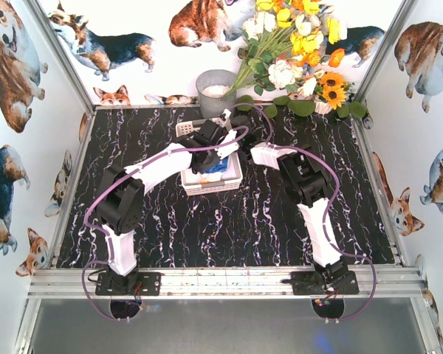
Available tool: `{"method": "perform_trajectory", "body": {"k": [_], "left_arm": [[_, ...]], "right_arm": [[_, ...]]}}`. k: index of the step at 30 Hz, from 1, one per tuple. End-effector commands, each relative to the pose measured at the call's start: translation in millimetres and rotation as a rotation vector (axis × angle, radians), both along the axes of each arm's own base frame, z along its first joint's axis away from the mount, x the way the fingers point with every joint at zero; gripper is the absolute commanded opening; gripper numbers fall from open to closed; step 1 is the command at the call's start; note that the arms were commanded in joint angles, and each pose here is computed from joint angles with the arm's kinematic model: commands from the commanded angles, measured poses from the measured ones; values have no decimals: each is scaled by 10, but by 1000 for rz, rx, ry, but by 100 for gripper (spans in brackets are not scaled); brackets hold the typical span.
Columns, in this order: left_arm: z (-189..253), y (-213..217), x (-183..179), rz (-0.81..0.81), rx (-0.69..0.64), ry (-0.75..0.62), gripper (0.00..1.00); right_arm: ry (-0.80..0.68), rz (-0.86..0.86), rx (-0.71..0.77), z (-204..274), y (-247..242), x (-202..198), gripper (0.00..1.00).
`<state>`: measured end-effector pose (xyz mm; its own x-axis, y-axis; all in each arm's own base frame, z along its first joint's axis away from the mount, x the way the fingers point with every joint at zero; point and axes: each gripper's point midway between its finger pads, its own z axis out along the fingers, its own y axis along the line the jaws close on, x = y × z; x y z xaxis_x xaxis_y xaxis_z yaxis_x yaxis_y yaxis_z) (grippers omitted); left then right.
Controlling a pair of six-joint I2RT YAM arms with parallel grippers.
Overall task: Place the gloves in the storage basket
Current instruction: Place the glove in the bin.
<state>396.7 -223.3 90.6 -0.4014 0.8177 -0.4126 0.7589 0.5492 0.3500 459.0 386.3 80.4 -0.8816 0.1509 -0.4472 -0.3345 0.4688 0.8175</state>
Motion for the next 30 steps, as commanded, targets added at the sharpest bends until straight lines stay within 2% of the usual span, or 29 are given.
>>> {"method": "perform_trajectory", "body": {"k": [1,5,10,19,26,30], "left_arm": [[49,-192,-156,-47,-51,18,0],[-16,-223,-219,-57,-65,46,1],[-18,-287,-243,-56,-105,64,7],[-5,-274,-271,-50,-104,67,7],[111,-331,-313,-57,-134,56,10],[-37,-346,-409,-60,-107,103,10]], "right_arm": [[-150,-46,11,392,-33,163,0],[-155,-39,-15,404,-68,127,26],[-172,-36,-44,457,-120,85,40],[-168,-63,-66,556,-206,15,48],[-162,-86,-78,606,-272,-42,49],[-154,-90,-86,572,-292,-65,49]]}}
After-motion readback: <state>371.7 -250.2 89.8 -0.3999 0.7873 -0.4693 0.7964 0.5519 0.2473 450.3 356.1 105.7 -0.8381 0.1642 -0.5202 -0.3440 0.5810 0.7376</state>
